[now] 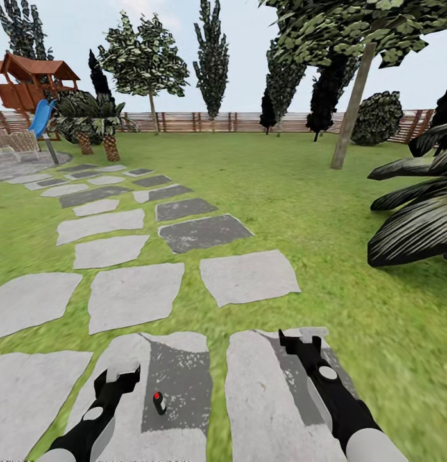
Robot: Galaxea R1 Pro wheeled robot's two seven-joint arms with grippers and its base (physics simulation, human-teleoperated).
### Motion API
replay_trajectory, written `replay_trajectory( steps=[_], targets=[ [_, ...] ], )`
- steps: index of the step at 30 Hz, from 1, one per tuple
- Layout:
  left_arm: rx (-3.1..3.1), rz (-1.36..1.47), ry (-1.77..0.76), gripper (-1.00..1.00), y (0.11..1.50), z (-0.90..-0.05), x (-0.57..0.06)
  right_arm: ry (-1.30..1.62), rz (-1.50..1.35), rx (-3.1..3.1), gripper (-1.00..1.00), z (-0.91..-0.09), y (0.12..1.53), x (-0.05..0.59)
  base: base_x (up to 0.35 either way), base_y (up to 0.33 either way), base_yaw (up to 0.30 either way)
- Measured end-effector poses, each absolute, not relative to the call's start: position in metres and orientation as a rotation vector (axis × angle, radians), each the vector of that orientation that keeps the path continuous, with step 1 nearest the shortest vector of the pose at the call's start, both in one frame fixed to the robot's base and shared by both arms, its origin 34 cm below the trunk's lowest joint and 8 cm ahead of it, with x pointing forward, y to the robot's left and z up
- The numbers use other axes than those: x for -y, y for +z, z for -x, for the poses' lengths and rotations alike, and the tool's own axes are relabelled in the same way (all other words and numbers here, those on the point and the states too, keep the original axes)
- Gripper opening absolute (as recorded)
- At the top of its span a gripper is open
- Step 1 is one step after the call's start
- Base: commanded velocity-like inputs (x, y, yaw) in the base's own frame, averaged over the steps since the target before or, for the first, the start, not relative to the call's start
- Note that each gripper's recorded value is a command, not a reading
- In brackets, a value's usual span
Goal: In the garden, pick up the pesticide atomizer on the floor and spray pesticide onto both trees until each tree trunk is fully covered.
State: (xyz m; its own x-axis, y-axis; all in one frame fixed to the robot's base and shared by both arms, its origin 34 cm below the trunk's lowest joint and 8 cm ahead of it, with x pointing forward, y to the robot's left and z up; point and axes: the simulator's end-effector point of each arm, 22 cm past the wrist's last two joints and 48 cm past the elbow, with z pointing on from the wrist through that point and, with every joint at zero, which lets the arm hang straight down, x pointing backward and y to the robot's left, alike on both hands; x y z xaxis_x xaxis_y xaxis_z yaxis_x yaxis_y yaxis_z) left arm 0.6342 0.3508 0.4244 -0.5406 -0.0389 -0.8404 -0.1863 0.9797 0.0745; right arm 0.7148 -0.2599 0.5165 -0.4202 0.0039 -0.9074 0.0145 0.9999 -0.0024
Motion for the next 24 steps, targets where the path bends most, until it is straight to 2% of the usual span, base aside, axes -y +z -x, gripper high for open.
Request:
replay_trajectory(
  steps=[8,13,24],
  targets=[
    [-2.132,0.159,0.190,1.00,0.4261,-0.6359,-0.3512,-0.022,-0.009,-2.006,1.00,-0.7144,0.5158,0.2660,0.001,-0.017,0.018],
    [-2.127,0.165,0.195,1.00,0.4276,-0.6368,-0.3535,-0.022,-0.009,-2.007,1.00,-0.7142,0.5154,0.2657,0.177,-0.101,0.032],
    [-2.126,0.170,0.195,1.00,0.4277,-0.6367,-0.3539,-0.026,-0.012,-2.007,1.00,-0.7142,0.5153,0.2666,0.233,-0.189,0.237]
  ],
)
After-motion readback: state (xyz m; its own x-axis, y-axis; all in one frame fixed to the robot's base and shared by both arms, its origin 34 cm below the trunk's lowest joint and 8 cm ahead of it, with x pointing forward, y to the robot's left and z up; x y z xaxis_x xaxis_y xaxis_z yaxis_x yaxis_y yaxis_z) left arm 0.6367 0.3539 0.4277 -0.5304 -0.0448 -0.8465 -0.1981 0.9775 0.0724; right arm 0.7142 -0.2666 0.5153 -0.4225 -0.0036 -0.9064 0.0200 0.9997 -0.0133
